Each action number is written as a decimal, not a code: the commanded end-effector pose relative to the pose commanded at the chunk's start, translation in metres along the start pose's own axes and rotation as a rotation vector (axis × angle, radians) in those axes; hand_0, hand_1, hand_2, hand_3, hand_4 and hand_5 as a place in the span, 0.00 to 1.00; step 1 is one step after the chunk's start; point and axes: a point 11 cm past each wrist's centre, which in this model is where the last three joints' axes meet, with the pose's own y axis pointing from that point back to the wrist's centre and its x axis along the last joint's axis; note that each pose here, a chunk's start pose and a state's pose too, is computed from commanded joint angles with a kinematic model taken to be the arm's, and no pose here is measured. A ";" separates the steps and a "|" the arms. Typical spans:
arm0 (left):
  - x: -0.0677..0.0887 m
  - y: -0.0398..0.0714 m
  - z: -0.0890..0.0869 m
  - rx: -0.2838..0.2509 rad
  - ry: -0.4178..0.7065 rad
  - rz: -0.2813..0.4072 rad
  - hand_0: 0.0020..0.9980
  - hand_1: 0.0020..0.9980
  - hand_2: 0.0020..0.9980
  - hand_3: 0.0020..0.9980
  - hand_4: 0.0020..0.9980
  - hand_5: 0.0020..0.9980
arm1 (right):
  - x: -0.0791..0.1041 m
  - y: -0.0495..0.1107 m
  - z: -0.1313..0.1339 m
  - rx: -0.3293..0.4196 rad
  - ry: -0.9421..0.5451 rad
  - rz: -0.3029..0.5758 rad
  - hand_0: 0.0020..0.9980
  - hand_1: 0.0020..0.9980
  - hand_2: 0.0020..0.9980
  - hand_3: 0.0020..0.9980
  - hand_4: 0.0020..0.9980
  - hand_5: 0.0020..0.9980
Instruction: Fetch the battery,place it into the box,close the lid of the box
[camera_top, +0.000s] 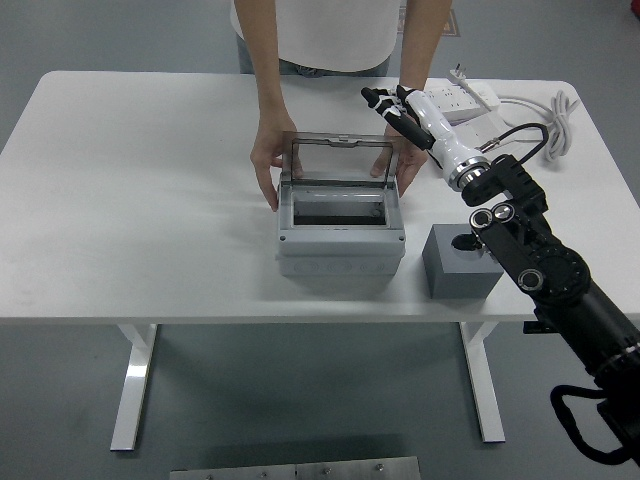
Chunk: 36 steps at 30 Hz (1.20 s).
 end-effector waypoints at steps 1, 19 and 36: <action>0.000 0.000 0.000 -0.001 0.000 0.000 0.62 0.70 0.62 0.60 0.66 0.06 | -0.002 0.000 0.000 -0.001 0.004 -0.008 0.98 0.82 0.77 0.80 1.00 1.00; 0.004 -0.001 -0.002 -0.002 0.013 0.009 0.62 0.70 0.62 0.60 0.66 0.07 | -0.019 0.010 -0.007 0.023 0.088 -0.118 0.97 0.80 0.78 0.81 1.00 1.00; 0.007 -0.002 -0.006 0.001 0.025 0.016 0.62 0.70 0.62 0.60 0.65 0.07 | -0.013 0.020 -0.010 0.040 0.124 -0.143 0.94 0.75 0.77 0.81 1.00 1.00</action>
